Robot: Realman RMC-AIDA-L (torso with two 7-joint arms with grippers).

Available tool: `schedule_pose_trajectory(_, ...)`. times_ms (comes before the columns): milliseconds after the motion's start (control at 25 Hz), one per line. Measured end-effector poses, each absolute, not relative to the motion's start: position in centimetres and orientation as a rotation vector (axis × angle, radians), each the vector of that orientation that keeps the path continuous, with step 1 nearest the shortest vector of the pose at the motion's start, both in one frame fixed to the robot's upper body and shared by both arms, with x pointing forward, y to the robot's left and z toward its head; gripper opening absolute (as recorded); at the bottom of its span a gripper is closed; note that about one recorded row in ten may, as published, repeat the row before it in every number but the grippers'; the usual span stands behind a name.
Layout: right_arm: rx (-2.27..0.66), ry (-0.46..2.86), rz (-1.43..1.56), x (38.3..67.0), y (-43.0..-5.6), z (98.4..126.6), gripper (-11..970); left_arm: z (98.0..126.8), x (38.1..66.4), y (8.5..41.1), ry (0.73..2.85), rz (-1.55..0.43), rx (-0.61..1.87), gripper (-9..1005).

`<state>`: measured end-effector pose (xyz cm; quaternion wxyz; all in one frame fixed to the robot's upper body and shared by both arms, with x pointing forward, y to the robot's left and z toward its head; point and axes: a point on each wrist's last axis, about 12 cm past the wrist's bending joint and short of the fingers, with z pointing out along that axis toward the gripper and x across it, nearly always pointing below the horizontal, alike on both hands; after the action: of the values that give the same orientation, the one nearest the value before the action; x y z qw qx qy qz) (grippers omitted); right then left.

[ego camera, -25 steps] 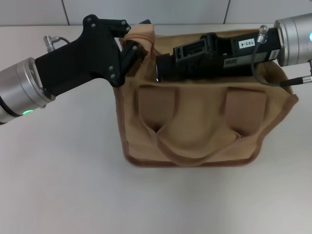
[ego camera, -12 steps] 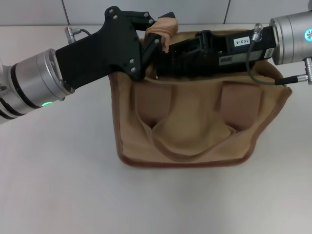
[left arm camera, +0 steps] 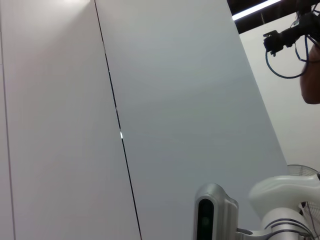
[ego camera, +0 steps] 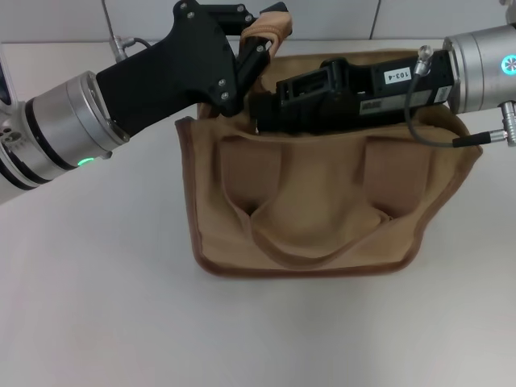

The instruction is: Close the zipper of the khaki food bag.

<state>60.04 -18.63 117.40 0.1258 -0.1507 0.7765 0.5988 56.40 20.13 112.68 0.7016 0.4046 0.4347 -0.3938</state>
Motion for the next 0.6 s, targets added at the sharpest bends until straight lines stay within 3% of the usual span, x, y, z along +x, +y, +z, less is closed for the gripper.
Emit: schedule_pose_trajectory(600, -0.448, 2.247, 1.737, 59.87, -19.16, 117.7, 339, 112.84, 56.57, 19.96, 0.966, -0.881, 0.9, 52)
